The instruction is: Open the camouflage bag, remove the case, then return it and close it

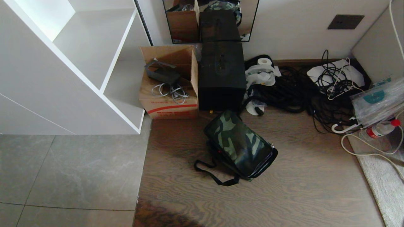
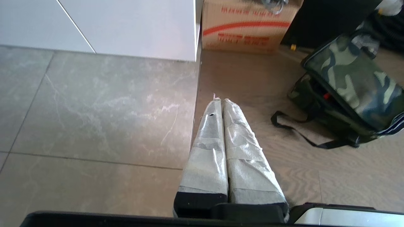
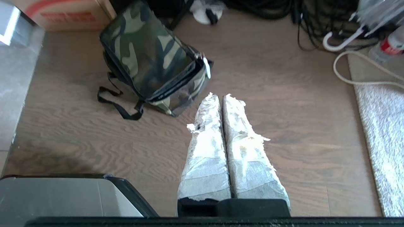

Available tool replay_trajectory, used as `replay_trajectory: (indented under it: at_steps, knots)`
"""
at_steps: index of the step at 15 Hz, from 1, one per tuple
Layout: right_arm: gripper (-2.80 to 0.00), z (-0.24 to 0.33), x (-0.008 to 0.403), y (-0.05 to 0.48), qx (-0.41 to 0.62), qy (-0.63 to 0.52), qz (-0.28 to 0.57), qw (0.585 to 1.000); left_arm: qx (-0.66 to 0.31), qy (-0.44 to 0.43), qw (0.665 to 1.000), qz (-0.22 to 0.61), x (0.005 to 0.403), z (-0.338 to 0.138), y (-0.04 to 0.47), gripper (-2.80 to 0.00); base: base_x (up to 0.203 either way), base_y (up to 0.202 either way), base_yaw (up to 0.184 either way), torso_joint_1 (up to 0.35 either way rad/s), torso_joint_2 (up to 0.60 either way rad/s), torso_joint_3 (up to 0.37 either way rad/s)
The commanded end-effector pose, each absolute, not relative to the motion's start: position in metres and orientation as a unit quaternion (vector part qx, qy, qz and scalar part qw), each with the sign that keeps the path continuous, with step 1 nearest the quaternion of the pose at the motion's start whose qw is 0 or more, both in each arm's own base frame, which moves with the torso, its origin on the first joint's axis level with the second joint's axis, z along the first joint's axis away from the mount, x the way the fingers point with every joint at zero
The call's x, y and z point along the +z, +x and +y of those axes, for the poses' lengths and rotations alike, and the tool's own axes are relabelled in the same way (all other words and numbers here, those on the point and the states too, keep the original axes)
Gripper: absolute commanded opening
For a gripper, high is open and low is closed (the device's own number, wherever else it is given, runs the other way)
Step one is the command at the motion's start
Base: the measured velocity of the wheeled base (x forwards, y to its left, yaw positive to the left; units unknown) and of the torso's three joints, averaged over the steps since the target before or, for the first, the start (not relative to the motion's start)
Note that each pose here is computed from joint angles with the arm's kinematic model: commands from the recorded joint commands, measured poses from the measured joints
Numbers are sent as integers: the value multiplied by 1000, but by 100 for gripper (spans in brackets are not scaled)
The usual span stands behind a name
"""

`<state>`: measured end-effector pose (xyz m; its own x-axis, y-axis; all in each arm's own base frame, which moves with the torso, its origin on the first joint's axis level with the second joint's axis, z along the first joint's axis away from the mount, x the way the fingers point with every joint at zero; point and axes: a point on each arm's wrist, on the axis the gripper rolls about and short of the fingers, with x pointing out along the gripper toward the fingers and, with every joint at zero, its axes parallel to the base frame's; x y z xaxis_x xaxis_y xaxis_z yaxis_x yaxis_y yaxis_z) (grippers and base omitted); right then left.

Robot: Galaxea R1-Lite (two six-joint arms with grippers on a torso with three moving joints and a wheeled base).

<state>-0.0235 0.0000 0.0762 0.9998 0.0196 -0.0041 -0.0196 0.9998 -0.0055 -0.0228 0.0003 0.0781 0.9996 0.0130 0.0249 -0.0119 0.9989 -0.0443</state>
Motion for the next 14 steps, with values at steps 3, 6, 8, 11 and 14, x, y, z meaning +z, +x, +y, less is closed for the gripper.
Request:
replay_trajectory:
  at_steps: [3,6,8,11,14]
  knots:
    - [-280,0,76,-23,10,-4,4,1000,7,-22,1000,-9,76,0,-22,-280,0,0,0,2,2,201]
    - [-280,0,76,-23,10,-4,4,1000,7,-22,1000,-9,76,0,-22,-280,0,0,0,3,0,201]
    - [-280,0,76,-23,10,-4,4,1000,7,-22,1000,-9,76,0,-22,-280,0,0,0,0,1,204]
    - [-280,0,76,-23,10,-3,4,1000,7,-22,1000,-9,76,0,-22,-280,0,0,0,7,7,200]
    - [-280,0,76,-23,10,-4,4,1000,7,-22,1000,-9,76,0,-22,-280,0,0,0,2,1,202]
